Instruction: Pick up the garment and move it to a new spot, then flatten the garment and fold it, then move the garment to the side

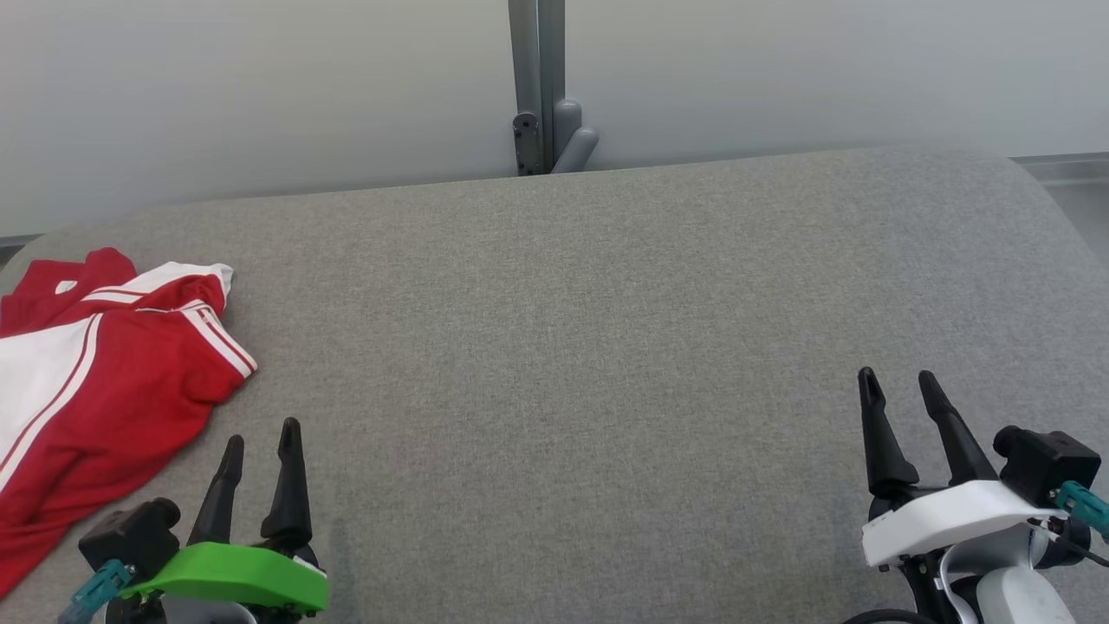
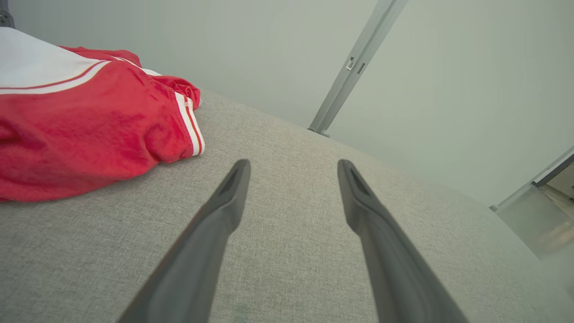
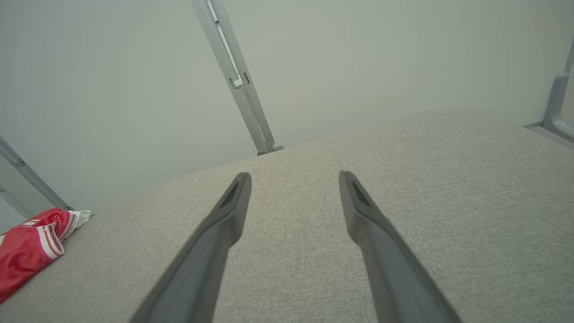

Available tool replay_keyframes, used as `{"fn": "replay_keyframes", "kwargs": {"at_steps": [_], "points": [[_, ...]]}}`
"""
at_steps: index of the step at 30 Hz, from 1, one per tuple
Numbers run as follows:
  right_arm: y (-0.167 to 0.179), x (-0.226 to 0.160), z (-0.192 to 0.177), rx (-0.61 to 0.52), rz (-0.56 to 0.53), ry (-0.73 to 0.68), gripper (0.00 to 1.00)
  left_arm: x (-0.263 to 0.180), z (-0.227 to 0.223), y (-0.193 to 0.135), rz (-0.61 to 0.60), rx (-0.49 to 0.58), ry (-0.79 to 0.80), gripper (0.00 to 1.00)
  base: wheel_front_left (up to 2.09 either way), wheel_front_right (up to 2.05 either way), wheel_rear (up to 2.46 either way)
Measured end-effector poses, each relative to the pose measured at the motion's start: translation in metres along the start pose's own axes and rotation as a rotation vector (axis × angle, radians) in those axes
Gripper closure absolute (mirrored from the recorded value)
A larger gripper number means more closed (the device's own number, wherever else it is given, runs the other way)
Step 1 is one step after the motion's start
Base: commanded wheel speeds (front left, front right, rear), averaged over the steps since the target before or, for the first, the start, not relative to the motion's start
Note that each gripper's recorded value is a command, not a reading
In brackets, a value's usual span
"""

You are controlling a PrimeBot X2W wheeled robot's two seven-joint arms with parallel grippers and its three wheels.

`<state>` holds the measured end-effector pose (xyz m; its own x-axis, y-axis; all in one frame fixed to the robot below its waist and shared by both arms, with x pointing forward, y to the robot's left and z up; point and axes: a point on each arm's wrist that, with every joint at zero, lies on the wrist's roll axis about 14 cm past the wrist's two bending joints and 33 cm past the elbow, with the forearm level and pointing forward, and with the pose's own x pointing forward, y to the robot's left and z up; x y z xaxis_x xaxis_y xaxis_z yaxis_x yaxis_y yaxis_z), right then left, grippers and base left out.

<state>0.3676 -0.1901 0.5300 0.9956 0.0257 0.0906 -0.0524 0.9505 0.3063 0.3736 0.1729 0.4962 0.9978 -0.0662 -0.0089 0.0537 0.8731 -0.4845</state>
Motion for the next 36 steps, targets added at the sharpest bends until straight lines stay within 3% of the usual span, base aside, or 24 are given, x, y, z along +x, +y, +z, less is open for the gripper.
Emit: {"fn": "replay_keyframes", "kwargs": {"at_steps": [18,36], "points": [[0.000,-0.002,0.002,-0.165,0.018,-0.019,0.00,-0.002,-0.003,-0.002,-0.029,0.168,0.000,0.00,0.00,0.00,0.00],[-0.014,-0.010,0.001,-0.252,-0.019,-0.025,0.00,-0.005,-0.007,0.007,-0.009,0.230,-0.002,0.00,0.00,0.00,0.00]]}}
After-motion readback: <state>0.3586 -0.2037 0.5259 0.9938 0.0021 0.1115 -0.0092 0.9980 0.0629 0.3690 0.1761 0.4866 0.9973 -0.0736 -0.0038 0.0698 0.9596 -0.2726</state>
